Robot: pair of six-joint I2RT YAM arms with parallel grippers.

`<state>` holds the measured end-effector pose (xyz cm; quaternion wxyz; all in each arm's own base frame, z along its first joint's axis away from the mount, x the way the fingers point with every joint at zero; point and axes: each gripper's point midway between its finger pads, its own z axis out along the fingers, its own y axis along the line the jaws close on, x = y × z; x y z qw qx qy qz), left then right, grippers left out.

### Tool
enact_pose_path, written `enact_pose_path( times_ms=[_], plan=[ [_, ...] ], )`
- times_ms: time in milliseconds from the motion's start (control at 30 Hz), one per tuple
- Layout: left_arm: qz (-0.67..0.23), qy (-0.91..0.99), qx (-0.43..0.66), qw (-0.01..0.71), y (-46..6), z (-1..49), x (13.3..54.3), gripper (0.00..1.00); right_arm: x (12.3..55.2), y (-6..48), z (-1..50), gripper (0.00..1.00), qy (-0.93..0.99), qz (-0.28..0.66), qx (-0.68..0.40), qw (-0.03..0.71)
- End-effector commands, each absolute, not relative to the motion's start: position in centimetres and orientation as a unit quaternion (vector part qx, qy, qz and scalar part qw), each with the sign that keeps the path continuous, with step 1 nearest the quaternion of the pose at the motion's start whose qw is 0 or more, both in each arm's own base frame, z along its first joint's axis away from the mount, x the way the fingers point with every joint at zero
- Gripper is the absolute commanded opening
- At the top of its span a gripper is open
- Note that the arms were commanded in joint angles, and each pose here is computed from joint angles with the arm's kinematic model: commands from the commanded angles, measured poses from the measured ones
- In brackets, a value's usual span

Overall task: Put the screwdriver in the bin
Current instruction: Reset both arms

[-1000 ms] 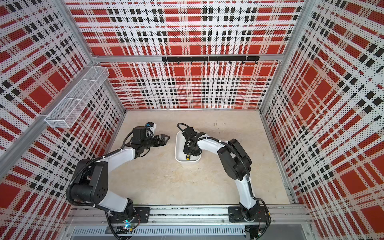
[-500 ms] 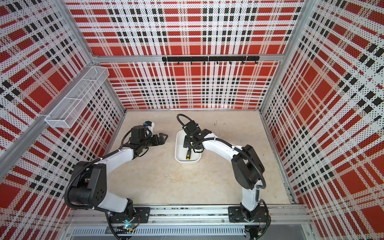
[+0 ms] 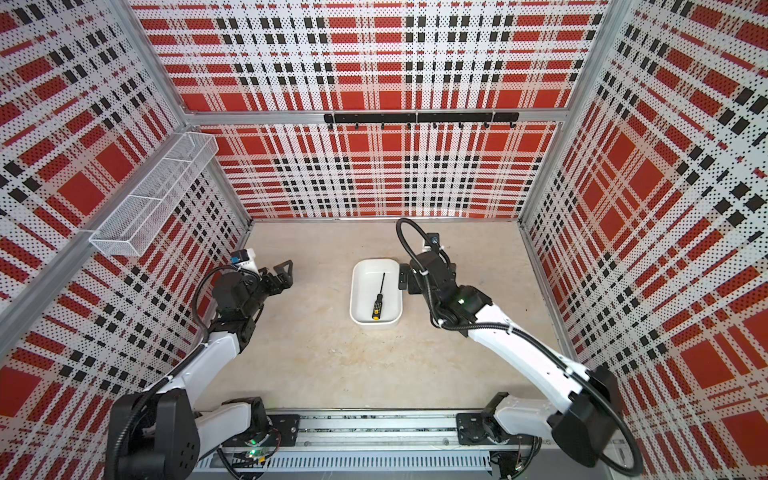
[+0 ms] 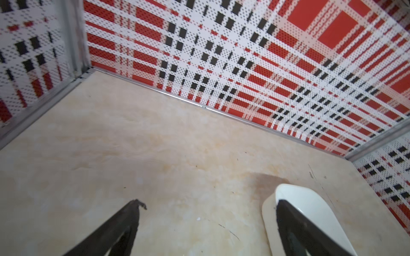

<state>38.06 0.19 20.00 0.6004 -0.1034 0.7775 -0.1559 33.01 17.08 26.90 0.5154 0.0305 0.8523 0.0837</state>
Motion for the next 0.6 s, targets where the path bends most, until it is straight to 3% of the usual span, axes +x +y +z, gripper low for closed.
enact_pose_path(
  times_ms=[0, 200, 433, 567],
  plan=[
    [-0.157, 0.744, -0.11, 0.64, 1.2, 22.0, 37.9, 0.98, 32.6, 13.2, 28.1, 1.0, 0.825, 0.029, 0.063, 0.562],
    [-0.138, 0.737, -0.105, 0.654, 1.9, 21.7, 37.7, 0.98, 31.6, 7.5, 26.7, 1.0, 0.809, -0.049, 0.117, 0.574],
    [-0.093, 0.698, -0.086, 0.705, 3.0, 22.5, 35.9, 0.98, 32.5, 4.4, 21.4, 1.0, 0.814, -0.099, 0.095, 0.564],
    [-0.051, 0.699, -0.09, 0.707, 4.3, 21.5, 35.1, 0.98, 32.5, 3.0, 20.1, 1.0, 0.782, -0.145, 0.086, 0.6]
  ],
)
